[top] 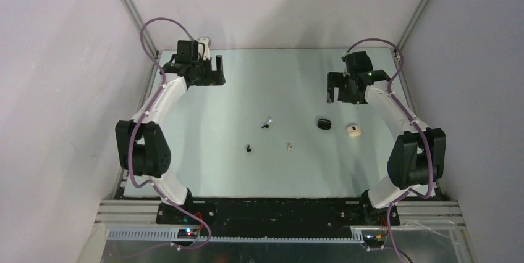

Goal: Insert the wireless bluetooth earbuds into the charging case
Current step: Pick up the charging case at the center of the board.

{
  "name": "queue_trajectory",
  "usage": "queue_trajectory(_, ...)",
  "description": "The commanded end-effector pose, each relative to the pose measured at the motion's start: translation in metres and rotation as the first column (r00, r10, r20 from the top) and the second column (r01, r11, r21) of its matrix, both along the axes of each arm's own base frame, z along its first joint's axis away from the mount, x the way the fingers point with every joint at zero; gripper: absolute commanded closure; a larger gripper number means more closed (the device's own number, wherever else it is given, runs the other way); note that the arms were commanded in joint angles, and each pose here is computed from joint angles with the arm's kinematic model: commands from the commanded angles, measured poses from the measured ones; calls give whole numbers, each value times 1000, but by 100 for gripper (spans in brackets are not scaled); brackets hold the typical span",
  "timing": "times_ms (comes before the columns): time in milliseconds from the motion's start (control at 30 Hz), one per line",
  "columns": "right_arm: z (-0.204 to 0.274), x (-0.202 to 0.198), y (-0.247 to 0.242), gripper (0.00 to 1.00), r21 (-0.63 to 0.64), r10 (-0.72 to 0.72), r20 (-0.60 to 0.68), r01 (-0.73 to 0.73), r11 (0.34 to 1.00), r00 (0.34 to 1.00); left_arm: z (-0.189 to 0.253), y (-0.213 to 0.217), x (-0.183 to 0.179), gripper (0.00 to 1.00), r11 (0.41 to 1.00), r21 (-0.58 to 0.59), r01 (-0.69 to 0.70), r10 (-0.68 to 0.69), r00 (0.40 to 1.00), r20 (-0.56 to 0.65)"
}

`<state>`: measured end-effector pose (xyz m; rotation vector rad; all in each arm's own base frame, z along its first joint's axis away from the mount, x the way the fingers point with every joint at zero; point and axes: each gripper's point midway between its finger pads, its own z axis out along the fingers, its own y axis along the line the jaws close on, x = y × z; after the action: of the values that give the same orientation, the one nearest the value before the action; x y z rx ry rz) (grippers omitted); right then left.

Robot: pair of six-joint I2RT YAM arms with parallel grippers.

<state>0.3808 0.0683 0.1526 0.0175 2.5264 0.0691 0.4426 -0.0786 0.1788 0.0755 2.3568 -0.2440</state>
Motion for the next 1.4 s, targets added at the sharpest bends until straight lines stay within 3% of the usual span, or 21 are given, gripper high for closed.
queue_trajectory(0,9,-22,-11,3,25,-77,-39,78,997,996,10,0,3,5,1000,-4,16,-16,1000,23)
queue_trajectory(167,-12,-54,-34,18,103,-268,-227,297,949,936,6,3,2,5,1000,6,2,-2,1000,11)
queue_trajectory(267,-27,-60,-36,23,102,-307,-281,347,932,909,2,3,1,6,1000,4,-2,2,1000,1)
queue_trajectory(833,-99,-72,-55,30,53,-427,-497,518,854,756,-4,3,-7,6,998,64,14,-13,1000,-3)
queue_trajectory(1367,-132,-45,-68,29,45,-430,-512,523,851,744,-1,-5,-9,5,993,100,57,-58,998,1)
